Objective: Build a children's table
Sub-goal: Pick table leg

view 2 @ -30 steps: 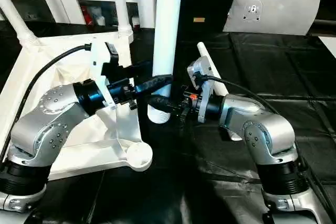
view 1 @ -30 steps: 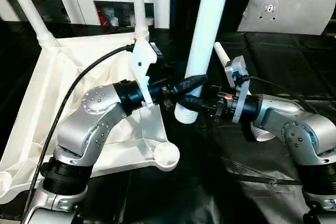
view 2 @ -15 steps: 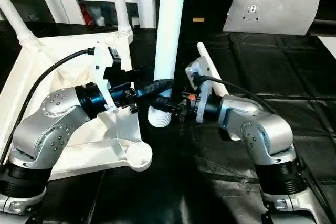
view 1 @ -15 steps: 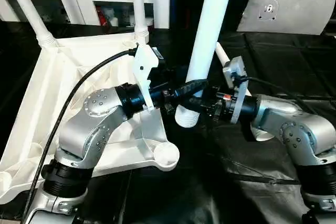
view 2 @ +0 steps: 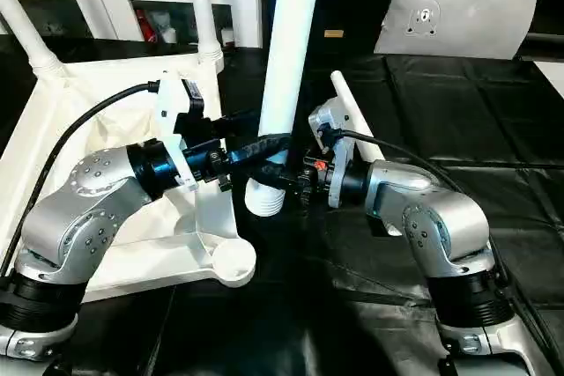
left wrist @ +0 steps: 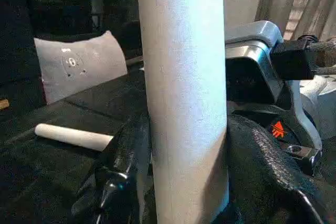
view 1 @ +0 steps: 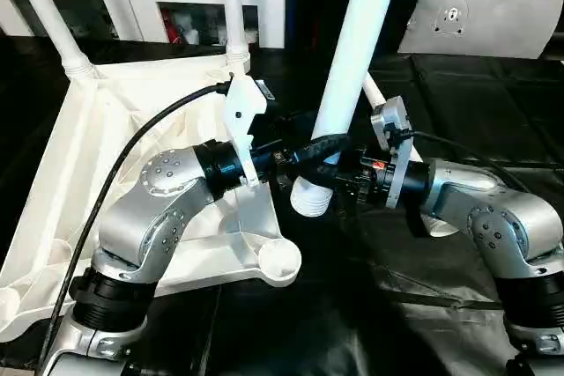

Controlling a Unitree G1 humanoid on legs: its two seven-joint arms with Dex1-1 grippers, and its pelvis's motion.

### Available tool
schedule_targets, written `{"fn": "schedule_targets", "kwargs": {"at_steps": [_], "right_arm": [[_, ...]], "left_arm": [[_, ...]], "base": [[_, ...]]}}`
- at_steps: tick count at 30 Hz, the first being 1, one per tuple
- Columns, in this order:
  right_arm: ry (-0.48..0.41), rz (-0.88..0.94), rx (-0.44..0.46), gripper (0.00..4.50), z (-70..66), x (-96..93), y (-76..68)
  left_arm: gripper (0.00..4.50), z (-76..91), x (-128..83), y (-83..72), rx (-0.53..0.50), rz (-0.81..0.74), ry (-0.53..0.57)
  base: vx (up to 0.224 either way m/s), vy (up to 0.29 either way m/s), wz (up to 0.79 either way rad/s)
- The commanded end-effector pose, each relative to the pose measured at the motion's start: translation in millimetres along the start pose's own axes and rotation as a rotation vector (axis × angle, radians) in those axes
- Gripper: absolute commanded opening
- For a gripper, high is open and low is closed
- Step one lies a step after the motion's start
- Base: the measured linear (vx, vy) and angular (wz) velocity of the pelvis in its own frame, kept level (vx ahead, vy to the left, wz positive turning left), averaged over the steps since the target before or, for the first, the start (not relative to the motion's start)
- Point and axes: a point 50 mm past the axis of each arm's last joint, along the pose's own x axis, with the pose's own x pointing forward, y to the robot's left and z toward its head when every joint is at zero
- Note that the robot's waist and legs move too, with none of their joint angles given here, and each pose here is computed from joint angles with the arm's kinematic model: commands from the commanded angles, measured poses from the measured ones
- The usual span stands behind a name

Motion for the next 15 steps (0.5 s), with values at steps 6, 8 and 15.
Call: {"fn": "schedule_targets", "kwargs": {"at_steps": [6, 8, 15], "right_arm": [[0.025, -0.003, 0.005, 2.99, -4.0, 3.0, 1.1], [0.024, -0.01, 0.004, 3.11, -3.8, 3.3, 0.5], [0.025, 0.0, 0.014, 3.12, -4.3, 4.2, 1.1]], "left_arm": [[1.88, 9.1, 0.5, -0.4, 0.036, -0.004, -0.025], [1.88, 8.8, 0.8, -1.2, 0.035, -0.008, -0.024], [1.88, 8.8, 0.9, -1.1, 0.035, -0.012, -0.023]], "base": [[0.0, 0.0, 0.0], [0.0, 0.0, 0.0], [0.0, 0.0, 0.0]]}}
